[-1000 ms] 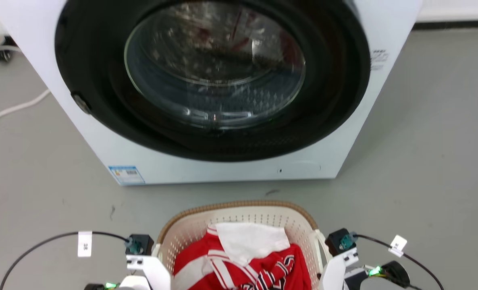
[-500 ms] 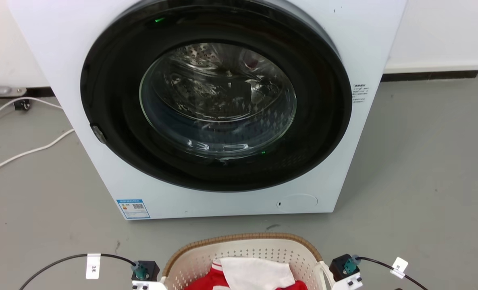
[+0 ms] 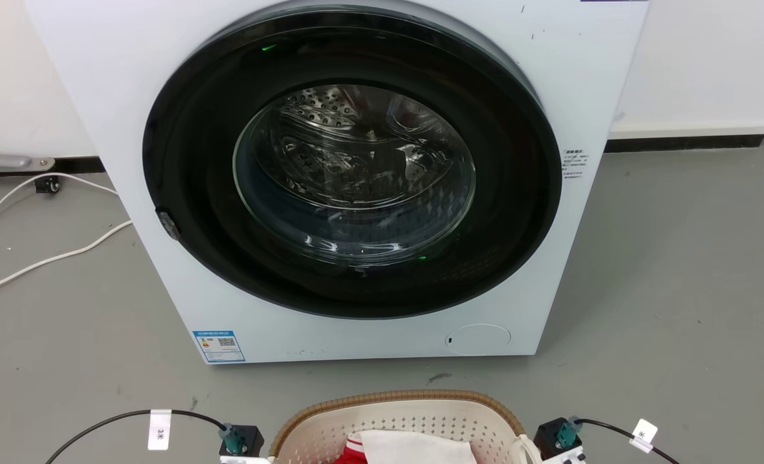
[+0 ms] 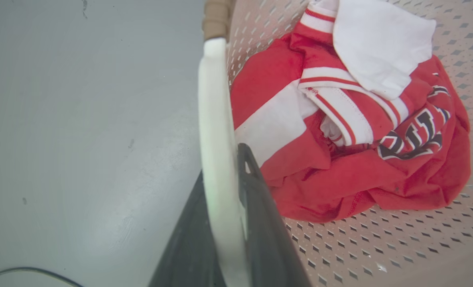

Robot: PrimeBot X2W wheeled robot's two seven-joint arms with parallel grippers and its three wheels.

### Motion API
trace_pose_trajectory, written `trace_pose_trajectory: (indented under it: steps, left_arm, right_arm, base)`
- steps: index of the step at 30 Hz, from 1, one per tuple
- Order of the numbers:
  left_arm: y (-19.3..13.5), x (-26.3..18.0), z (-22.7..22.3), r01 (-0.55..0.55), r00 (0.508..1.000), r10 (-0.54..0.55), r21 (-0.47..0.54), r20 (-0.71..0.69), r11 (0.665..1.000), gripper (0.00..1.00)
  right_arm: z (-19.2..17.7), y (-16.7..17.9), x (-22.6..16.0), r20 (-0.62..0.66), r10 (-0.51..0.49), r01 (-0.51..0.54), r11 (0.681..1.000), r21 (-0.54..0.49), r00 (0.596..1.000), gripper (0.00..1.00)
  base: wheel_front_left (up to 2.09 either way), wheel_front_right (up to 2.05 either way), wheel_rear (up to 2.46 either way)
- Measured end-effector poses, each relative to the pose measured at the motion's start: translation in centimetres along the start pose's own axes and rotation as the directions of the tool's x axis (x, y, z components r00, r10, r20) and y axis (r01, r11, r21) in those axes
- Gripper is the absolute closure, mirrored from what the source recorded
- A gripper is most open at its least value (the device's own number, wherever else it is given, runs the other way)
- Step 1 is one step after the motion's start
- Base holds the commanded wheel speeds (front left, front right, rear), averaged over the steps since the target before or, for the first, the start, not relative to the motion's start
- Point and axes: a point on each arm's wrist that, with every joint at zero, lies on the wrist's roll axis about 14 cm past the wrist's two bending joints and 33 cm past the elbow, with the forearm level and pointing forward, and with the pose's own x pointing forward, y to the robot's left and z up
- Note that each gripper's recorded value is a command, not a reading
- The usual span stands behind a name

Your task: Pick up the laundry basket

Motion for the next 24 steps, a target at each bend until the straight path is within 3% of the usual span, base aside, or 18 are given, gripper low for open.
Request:
trace_pose_trajectory:
  steps: [24]
  left_arm:
    - [0.15,-0.14,-0.77,0.0,1.0,0.0,-0.017,-0.004,1.0,1.0]
  right_arm:
    - [-0.05,0.13,0.07,-0.01,0.005,-0.005,1.0,-0.004,1.0,1.0]
  base:
    - [0.0,0.0,0.0]
